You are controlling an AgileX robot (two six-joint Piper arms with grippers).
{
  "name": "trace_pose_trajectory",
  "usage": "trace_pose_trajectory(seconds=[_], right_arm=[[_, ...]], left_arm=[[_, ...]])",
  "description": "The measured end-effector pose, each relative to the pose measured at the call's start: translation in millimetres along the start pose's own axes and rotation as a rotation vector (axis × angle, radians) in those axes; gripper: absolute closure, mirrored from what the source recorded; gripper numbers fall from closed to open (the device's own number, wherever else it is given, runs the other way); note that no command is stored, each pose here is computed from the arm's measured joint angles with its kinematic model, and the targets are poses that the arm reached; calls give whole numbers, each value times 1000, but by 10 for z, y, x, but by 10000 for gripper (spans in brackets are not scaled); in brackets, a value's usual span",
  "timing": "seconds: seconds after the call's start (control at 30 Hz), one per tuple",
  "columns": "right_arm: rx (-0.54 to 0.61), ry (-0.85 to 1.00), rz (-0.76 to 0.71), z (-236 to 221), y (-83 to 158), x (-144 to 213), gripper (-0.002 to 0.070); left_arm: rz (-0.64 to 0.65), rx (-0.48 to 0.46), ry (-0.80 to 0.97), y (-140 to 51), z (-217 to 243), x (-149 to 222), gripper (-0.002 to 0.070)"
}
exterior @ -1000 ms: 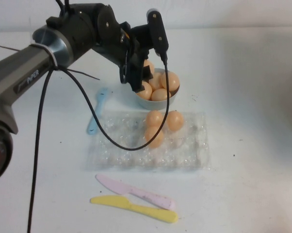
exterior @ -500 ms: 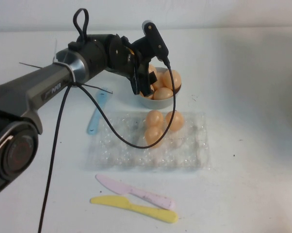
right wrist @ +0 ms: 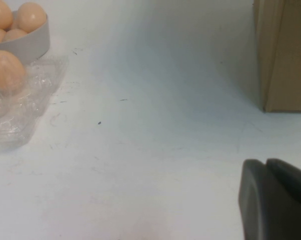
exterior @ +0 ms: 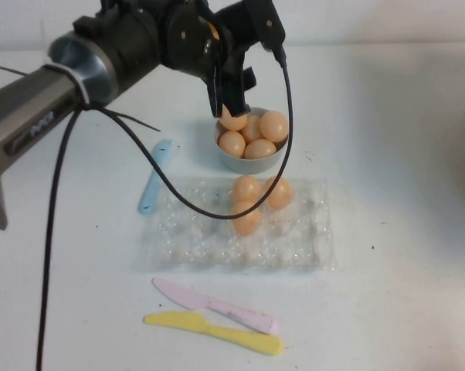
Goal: Take an egg out of the egg box
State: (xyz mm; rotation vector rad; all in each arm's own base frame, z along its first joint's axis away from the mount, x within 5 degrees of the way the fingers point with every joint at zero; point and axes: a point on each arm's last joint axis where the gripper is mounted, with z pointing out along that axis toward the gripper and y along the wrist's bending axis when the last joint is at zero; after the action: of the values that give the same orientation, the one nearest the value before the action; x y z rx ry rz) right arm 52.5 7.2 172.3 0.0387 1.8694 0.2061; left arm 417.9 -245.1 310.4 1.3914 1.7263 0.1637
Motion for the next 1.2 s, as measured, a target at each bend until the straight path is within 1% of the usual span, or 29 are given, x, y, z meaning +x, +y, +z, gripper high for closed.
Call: trace_pose_trajectory(seconds=[0.03,0.1,0.13,0.2,0.27,0.33,0.47,0.53,0.7,1.03,1.2], right_arm=[[0,0,0,0,0,0,694],[0,0,0,0,0,0,694],[0,0,0,0,0,0,694],[0,0,0,0,0,0,694],[0,0,0,0,0,0,694],[0,0,0,0,0,0,694],[0,0,0,0,0,0,694],[0,0,0,0,0,0,694],[0,0,0,0,0,0,694],[0,0,0,0,0,0,694],[0,0,0,0,0,0,694]], left_arm=[[-22,-8,-5,1,-100,-29,362],[-70,-25,-13,-12,-331,-71,482],[-86,-38,-17,-30,-475,-58,559],[-125,-60,-36,-82,-675,-7,622],[-173,-105,-93,-145,-907,54,653],[-246,-146,-167,-269,-1121,164,666],[-353,-196,-288,-586,-1474,447,675],[-401,-207,-328,-726,-1662,579,675],[-495,-198,-341,-1115,-1961,959,676],[-664,-248,-421,-1694,-2330,1565,676],[-715,-295,-483,-1886,-2456,1782,676]])
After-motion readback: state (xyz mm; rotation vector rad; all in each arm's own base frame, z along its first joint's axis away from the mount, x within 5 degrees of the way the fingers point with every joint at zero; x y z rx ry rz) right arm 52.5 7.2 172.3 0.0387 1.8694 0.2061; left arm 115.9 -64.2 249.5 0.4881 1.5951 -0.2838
